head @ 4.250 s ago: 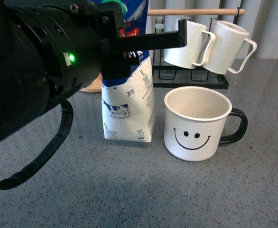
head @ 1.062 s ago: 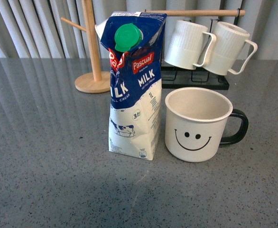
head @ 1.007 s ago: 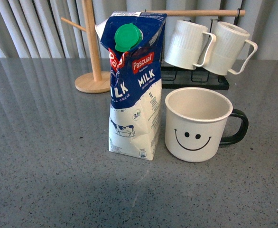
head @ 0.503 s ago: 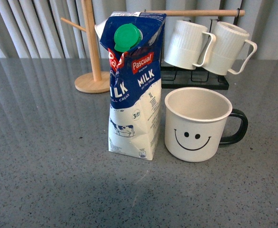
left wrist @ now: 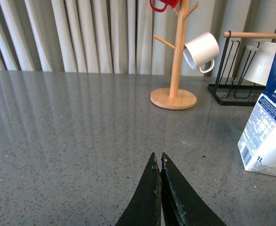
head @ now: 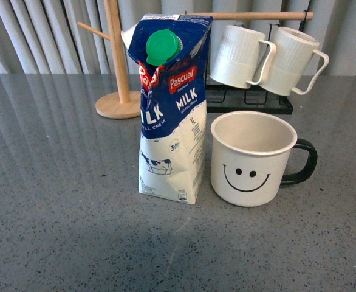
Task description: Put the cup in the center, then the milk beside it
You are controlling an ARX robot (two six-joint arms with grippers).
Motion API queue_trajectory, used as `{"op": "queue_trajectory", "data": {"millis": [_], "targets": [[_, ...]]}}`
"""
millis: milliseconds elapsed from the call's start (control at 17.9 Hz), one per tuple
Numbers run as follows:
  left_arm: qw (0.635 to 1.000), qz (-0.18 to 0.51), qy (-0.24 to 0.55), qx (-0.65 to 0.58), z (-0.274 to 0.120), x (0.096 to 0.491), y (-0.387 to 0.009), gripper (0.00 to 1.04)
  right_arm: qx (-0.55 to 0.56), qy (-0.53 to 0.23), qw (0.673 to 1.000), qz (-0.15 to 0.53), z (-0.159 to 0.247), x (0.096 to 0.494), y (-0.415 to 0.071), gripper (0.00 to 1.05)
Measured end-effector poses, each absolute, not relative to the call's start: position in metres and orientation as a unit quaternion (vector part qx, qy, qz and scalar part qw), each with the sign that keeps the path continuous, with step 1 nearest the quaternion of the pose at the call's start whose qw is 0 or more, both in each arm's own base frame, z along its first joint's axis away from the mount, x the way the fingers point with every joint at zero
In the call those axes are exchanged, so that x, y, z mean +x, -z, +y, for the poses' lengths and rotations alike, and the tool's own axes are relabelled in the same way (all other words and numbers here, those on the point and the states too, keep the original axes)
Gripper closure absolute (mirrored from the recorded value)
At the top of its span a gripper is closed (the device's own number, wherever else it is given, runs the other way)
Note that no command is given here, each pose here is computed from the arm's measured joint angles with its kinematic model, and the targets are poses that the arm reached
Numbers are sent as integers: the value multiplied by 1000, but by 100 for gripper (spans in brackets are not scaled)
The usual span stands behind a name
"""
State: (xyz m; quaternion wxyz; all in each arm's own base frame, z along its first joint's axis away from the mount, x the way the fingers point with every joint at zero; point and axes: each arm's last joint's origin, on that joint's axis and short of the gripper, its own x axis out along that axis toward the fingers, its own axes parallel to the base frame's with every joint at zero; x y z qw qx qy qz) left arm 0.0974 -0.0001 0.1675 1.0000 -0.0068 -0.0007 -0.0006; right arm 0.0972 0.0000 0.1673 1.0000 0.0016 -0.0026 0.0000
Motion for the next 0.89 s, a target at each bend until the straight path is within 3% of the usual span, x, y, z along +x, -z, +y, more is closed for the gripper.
{"op": "queue_trajectory", "data": {"millis": [112, 224, 391, 615, 839, 895], "targets": [[1000, -1, 0, -7, 0, 97, -168, 103, 2, 0, 1000, -2, 0, 97, -167, 7], [1000, -1, 0, -7, 0, 97, -168, 86, 2, 0, 1000, -3, 0, 97, -167, 7], [1000, -1, 0, -7, 0, 97, -168, 79, 2, 0, 1000, -2, 0, 97, -167, 7], [1000, -1, 0, -7, 0, 97, -168, 61, 2, 0, 1000, -2, 0, 97, -167, 7], [1000, 0, 0, -7, 0, 97, -167, 32, 2, 0, 1000, -2, 0, 97, -167, 7], [1000, -1, 0, -7, 0, 97, -168, 17, 2, 0, 1000, -2, 0, 97, -167, 7]]}}
